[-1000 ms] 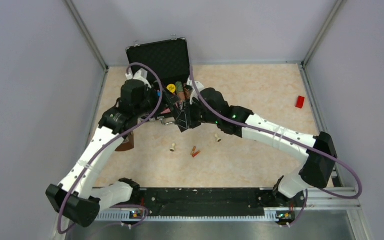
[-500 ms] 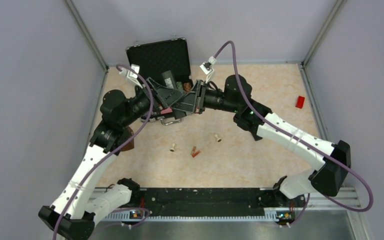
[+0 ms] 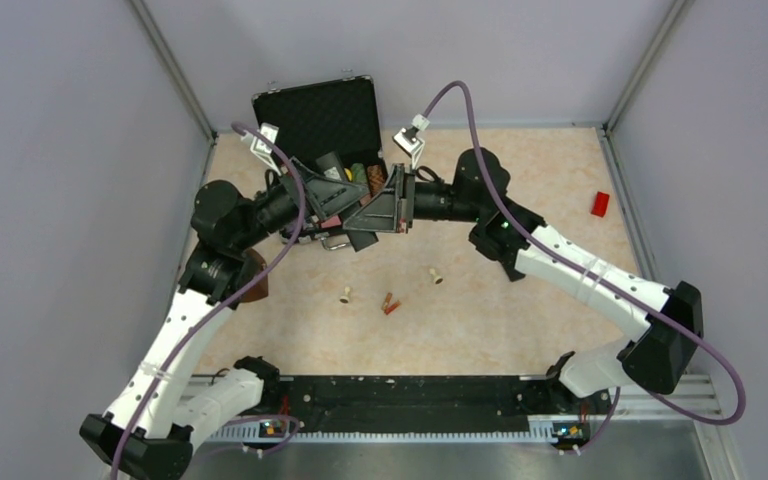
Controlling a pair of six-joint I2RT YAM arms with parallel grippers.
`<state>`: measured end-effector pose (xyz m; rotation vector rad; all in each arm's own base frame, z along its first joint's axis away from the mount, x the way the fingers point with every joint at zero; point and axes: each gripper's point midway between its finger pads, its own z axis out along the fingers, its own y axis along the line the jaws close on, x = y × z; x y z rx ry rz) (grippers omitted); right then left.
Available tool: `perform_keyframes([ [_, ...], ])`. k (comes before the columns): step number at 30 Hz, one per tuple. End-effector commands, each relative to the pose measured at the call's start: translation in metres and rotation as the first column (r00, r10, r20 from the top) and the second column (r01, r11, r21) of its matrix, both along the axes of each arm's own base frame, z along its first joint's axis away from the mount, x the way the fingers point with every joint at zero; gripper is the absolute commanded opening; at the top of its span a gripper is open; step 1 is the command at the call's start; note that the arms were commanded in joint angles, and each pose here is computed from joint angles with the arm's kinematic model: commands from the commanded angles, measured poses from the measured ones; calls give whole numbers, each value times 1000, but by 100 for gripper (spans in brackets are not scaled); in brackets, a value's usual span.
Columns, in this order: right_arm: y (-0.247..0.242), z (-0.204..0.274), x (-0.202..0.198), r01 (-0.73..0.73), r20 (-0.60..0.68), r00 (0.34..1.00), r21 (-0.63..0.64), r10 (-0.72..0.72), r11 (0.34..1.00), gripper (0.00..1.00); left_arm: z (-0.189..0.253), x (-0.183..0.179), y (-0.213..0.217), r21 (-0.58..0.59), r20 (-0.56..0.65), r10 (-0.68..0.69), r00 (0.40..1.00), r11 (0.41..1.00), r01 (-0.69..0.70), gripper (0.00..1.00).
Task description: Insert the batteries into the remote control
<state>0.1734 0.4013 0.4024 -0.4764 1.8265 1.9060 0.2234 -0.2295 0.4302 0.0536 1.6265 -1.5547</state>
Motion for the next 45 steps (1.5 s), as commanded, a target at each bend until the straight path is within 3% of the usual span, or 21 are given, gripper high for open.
perform_keyframes([
  [1,-16,18,-8,-39,27,999,36,38,999,14,20,-14,7,-19,88,-49,995,999,51,46],
  [6,-16,14,-7,-75,28,997,22,74,997,14,22,-12,8,-67,75,-72,995,995,77,48],
  [11,-10,9,-5,-103,17,995,7,103,995,15,19,-7,3,-88,61,-110,992,989,116,36],
  [18,-3,8,0,-118,0,993,-6,118,993,15,15,-8,1,-73,67,-134,989,988,138,37],
  [19,-2,7,0,-120,-4,993,-8,120,993,15,14,-8,0,-71,69,-136,988,988,141,34],
  [22,-1,6,3,-111,-17,994,-10,110,994,16,15,-9,0,-64,75,-137,988,988,142,6],
  [23,-2,5,4,-105,-24,994,-12,105,994,18,14,-7,0,-60,69,-130,989,989,134,0],
  [27,-5,6,12,-42,-38,998,-7,42,999,34,18,-5,3,-67,79,-97,992,993,102,0],
  [34,-27,16,41,279,-121,958,164,-261,946,63,28,13,21,-179,19,80,997,981,-75,0],
  [39,-32,18,54,427,-140,902,165,-408,889,67,26,23,28,-285,-69,110,992,950,-125,0],
  [45,-21,7,60,454,-156,887,125,-434,882,67,20,32,37,-336,-156,153,976,921,-198,0],
])
